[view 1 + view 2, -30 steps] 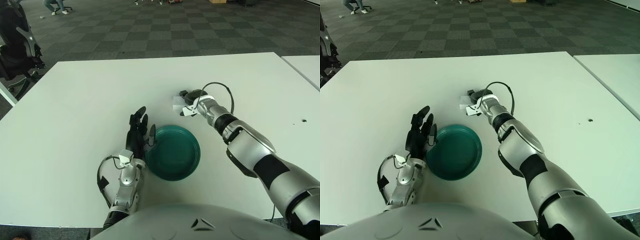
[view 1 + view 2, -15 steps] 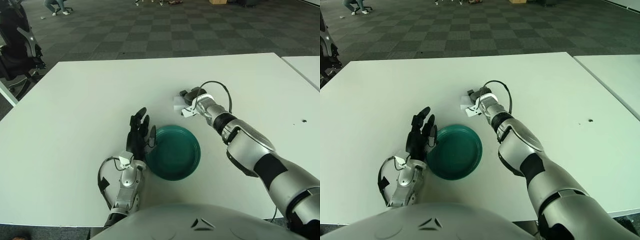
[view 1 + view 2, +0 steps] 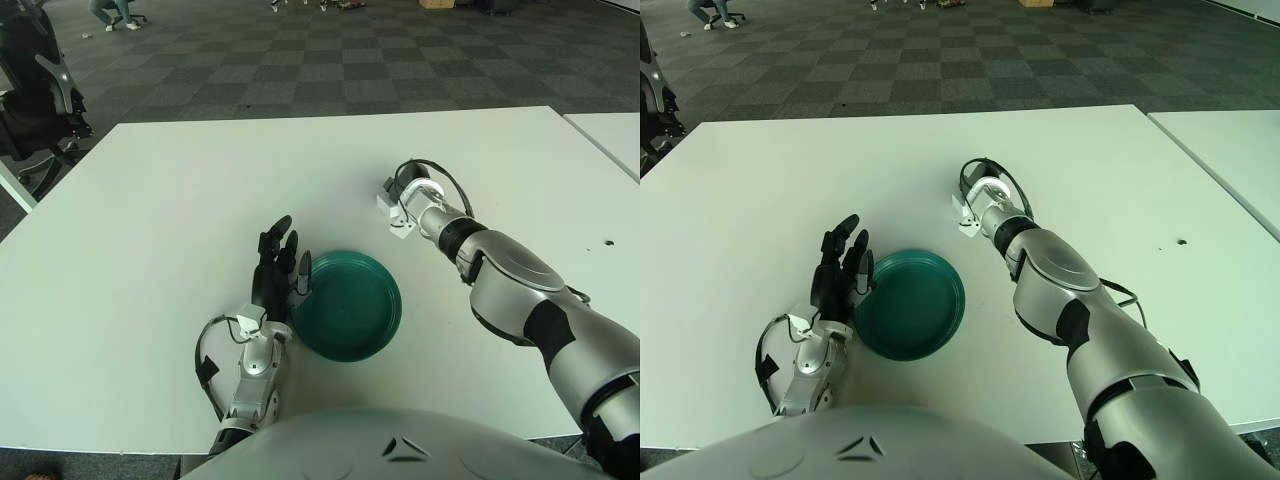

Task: Put the charger into the plate.

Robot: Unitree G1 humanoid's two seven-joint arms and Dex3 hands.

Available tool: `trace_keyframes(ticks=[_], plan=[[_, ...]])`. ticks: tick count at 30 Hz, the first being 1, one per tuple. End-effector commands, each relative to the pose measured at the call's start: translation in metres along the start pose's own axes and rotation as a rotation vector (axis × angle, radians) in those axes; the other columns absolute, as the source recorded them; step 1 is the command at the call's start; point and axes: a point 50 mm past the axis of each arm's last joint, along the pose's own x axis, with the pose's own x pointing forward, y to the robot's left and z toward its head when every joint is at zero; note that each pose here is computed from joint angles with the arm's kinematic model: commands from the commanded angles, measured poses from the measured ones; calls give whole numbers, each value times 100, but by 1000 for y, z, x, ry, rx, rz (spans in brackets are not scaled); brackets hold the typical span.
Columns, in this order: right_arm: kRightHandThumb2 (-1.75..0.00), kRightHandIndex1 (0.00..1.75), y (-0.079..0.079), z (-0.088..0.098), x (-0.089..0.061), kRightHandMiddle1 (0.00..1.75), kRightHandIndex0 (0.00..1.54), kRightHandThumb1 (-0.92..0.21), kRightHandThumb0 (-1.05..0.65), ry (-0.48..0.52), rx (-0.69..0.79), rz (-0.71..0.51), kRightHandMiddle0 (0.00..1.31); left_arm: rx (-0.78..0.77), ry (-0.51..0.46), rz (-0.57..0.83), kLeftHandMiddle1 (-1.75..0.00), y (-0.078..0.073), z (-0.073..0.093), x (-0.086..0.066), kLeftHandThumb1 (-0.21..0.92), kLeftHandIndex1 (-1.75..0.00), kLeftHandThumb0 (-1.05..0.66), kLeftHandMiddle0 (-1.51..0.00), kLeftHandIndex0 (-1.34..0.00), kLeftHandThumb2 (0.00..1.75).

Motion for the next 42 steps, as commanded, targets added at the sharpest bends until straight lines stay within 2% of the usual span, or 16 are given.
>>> trace_keyframes(ticks=[1, 5, 11, 15, 18, 25, 32, 33, 34, 35, 36, 38, 42], plan=[[-73, 108, 105, 100, -23, 83, 26, -85, -49, -329, -103, 420, 0, -96, 152, 178, -7, -11, -31, -42, 92, -87, -73, -42, 0, 67], [-74, 108, 106, 101, -23, 83, 26, -85, -49, -329, -104, 421, 0, -85, 174, 221, -8, -9, -32, -46, 92, -85, -72, -43, 0, 68], [-74, 108, 105, 102, -23, 83, 26, -85, -49, -328, -106, 422, 0, -74, 190, 245, -13, -8, -32, -48, 92, -96, -71, -47, 0, 67], [-74, 108, 104, 103, -23, 83, 26, -85, -49, -328, -106, 423, 0, -63, 194, 240, -49, -7, -32, -47, 92, -99, -71, -31, 0, 68], [-74, 108, 103, 103, -23, 83, 26, -85, -49, -328, -106, 423, 0, -60, 197, 238, -63, -6, -32, -47, 92, -102, -72, -25, 0, 68], [-74, 108, 100, 106, -23, 83, 26, -85, -49, -329, -107, 422, 0, -27, 186, 218, -76, -1, -30, -46, 92, -111, -73, -22, 0, 69], [-75, 108, 96, 109, -23, 83, 26, -85, -49, -332, -106, 422, 0, 12, 180, 223, -82, 5, -29, -47, 92, -117, -72, -22, 0, 71], [-75, 108, 77, 81, -12, 83, 26, -84, -49, -246, 317, 165, 0, 16, 180, 223, -83, 6, -29, -47, 92, -117, -72, -22, 0, 71], [-77, 132, 61, 49, -7, 116, 62, -80, -47, -113, 631, -72, 35, 24, 182, 222, -83, 7, -29, -48, 92, -116, -72, -21, 0, 72], [-83, 147, 54, 24, -6, 137, 88, -74, -47, 11, 829, -239, 59, 29, 183, 221, -84, 7, -29, -48, 92, -115, -72, -22, 0, 72], [-85, 153, 50, 10, -7, 145, 97, -72, -46, 85, 926, -329, 68, 32, 184, 221, -84, 9, -29, -48, 92, -115, -72, -22, 0, 72], [-91, 166, 40, -2, -8, 162, 120, -68, -46, 97, 972, -437, 89, 40, 190, 217, -84, 11, -29, -47, 92, -113, -73, -21, 0, 73], [-94, 172, 19, -28, -14, 171, 132, -67, -47, 122, 1018, -672, 99, 48, 199, 212, -84, 14, -31, -46, 92, -111, -73, -21, 0, 72]])
